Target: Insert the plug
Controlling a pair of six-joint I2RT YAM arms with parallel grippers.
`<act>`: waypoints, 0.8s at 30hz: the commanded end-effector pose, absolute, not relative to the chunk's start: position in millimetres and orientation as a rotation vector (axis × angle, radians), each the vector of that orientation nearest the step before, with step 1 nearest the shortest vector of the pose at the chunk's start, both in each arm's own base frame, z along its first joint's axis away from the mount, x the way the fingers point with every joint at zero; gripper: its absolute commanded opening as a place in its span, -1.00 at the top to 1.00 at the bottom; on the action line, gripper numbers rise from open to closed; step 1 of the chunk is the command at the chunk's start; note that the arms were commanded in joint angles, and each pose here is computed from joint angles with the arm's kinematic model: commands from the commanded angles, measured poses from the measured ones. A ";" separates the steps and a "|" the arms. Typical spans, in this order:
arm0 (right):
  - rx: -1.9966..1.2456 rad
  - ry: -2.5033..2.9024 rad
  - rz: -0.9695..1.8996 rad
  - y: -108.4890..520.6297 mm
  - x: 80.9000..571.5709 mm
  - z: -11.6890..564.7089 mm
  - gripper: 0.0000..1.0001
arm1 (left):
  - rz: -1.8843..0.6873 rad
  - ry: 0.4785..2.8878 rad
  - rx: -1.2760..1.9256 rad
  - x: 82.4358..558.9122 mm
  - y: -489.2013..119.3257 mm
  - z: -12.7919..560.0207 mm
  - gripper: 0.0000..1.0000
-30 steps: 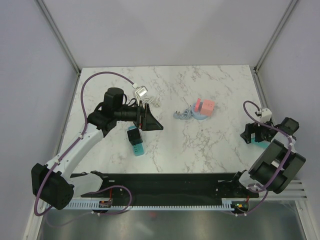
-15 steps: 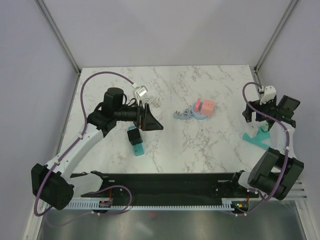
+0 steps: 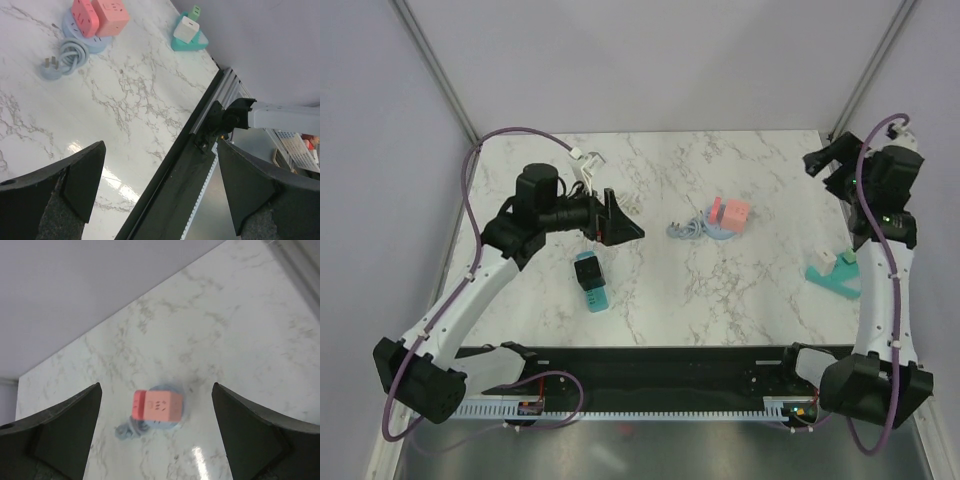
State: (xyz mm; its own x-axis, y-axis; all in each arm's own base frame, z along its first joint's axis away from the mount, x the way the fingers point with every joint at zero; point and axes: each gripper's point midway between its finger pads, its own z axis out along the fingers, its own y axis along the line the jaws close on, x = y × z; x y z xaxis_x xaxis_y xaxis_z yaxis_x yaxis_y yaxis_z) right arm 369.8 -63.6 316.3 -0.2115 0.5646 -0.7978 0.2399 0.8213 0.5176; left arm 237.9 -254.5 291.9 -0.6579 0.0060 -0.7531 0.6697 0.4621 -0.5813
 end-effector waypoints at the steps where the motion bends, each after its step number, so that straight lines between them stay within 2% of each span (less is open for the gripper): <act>1: 0.509 1.936 0.545 18.6 358.0 314.2 -0.96 | -1.094 1.903 0.504 253.0 -242.2 335.0 -1.00; 5: 0.312 2.061 0.721 95.5 340.9 310.3 -0.96 | -1.039 1.893 0.450 259.4 -233.8 350.7 -1.00; 11: 0.040 2.007 1.076 181.2 299.9 309.0 -0.96 | -1.112 1.834 0.384 242.4 -230.3 373.1 -1.00; 12: 0.027 2.014 1.089 184.7 296.1 302.7 -0.96 | -1.131 1.757 0.380 234.6 -227.5 389.6 -1.00; 15: -0.017 2.006 1.115 187.6 285.5 304.5 -0.96 | -1.157 1.731 0.316 225.9 -221.8 388.5 -0.99; 24: 0.008 1.915 1.033 174.4 282.7 326.6 -0.96 | -1.099 1.736 0.336 223.3 -214.7 383.2 -1.00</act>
